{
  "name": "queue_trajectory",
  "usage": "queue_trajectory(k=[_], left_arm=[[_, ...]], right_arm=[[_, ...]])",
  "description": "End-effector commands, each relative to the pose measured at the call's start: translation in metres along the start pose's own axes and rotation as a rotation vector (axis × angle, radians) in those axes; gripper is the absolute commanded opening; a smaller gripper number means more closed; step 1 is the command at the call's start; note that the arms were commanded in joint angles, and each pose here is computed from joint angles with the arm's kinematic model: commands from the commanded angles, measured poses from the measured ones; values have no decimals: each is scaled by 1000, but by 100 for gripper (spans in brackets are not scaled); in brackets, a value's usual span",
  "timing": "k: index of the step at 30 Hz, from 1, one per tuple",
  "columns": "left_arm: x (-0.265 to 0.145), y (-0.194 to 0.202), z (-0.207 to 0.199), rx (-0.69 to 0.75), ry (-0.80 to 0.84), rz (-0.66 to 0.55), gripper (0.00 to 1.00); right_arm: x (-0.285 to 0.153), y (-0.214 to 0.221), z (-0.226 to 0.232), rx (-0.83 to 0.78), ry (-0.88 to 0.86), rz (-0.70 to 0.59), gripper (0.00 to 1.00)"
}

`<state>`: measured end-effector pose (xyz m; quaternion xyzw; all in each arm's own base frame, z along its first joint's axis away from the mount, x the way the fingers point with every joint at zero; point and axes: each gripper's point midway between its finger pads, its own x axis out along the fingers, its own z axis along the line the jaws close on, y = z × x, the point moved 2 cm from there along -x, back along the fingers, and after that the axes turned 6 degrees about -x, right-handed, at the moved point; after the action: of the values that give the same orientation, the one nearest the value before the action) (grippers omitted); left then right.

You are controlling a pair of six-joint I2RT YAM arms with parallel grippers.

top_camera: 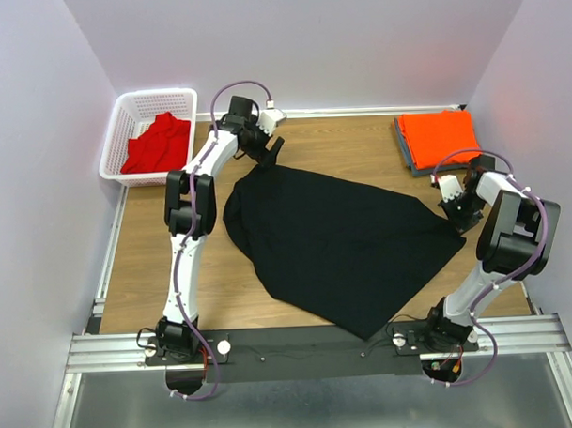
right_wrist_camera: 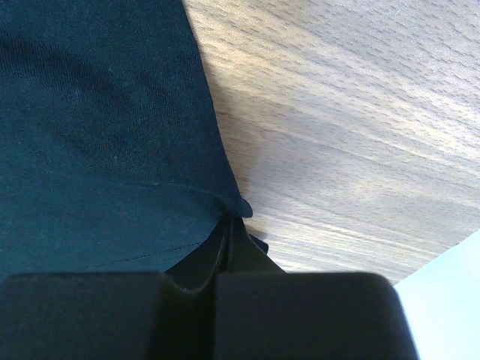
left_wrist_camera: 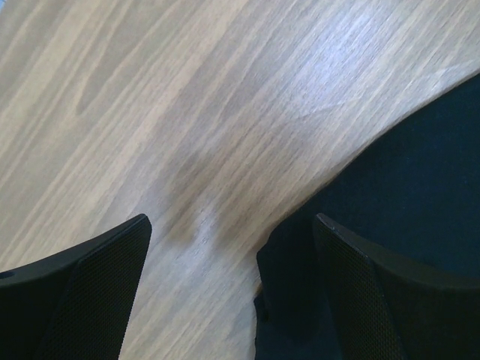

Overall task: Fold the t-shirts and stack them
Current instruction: Flatten out the tshirt

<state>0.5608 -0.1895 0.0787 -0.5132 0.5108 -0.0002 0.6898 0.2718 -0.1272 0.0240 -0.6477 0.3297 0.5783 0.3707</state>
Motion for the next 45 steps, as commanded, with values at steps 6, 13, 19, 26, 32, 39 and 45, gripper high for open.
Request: queue_trajectory(k=[6, 13, 19, 26, 32, 39, 45], left_arm=[[27, 28, -16, 7, 45, 90, 96], [37, 41, -34, -18, 150, 110, 78], [19, 1, -41, 17, 211, 9, 4], [-50, -80, -42, 123, 175, -214, 0], [-89, -93, -55, 140, 151, -254, 24], [-41, -49, -42, 34, 141, -106, 92], [-18, -32, -40, 0, 147, -63, 91]], right_arm=[[34, 21, 21, 50, -139, 100, 1], [28, 10, 9, 66, -116, 87, 1], [18, -9, -11, 93, -87, 47, 0], [-12, -46, -36, 143, -71, -58, 1], [-33, -54, -37, 141, -73, -91, 1], [-36, -46, -31, 131, -69, -76, 1], [-36, -44, -33, 124, -61, -62, 1]])
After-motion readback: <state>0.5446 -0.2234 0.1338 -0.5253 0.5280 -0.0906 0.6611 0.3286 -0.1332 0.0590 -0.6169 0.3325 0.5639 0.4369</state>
